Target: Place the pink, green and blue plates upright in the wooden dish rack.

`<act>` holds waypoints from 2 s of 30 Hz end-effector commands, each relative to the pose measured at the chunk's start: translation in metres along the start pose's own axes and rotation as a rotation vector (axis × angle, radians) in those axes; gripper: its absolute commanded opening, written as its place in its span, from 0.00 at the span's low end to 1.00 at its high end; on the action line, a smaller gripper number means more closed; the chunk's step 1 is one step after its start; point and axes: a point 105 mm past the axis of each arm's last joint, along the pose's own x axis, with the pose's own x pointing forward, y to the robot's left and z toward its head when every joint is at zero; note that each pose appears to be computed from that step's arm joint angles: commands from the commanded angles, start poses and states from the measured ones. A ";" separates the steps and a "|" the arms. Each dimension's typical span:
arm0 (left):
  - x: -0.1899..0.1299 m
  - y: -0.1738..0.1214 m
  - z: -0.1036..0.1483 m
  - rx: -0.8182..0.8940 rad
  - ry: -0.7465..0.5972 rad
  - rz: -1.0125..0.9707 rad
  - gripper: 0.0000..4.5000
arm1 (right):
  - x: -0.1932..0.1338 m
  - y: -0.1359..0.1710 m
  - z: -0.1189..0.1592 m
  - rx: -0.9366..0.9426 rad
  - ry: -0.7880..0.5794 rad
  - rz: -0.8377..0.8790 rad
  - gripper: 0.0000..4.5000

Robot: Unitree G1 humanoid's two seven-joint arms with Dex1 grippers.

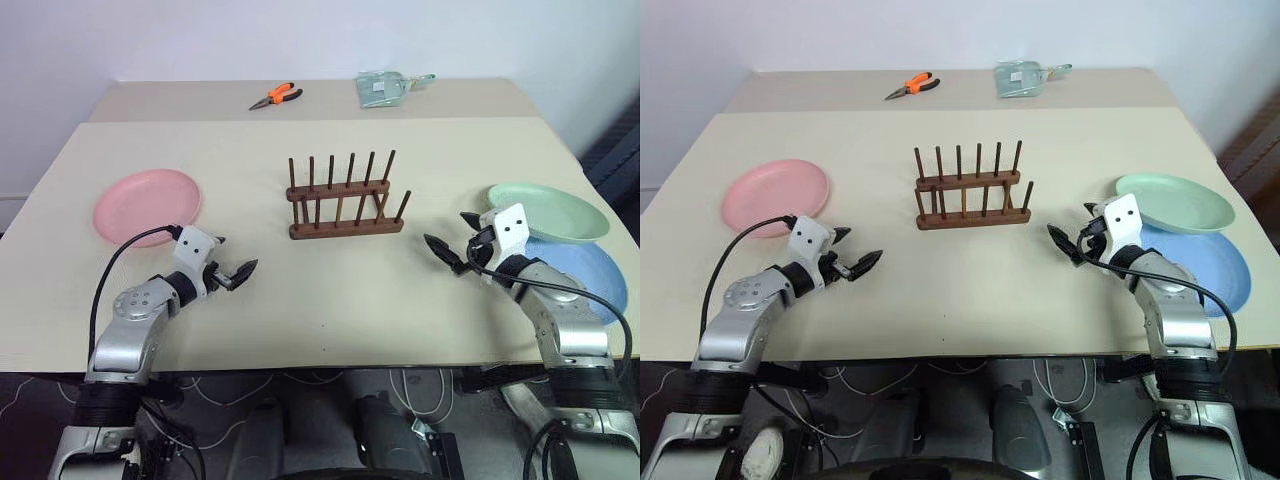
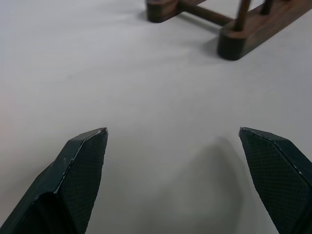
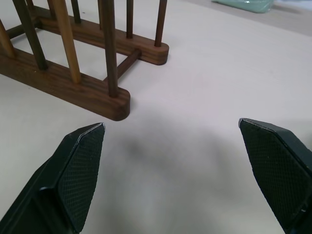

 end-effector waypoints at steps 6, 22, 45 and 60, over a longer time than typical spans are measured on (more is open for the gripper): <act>0.009 0.003 0.014 0.008 -0.039 -0.039 0.98 | 0.003 0.002 0.024 -0.059 -0.083 0.002 1.00; 0.101 -0.047 0.028 0.139 0.028 -0.453 0.98 | -0.006 0.026 0.026 -0.019 -0.104 0.005 1.00; 0.074 -0.091 0.038 0.260 -0.091 -0.793 0.28 | -0.045 -0.002 -0.005 -0.095 0.036 -0.123 1.00; 0.023 -0.070 0.005 0.194 0.126 -0.756 0.52 | -0.063 0.055 -0.024 -0.083 0.159 0.187 0.37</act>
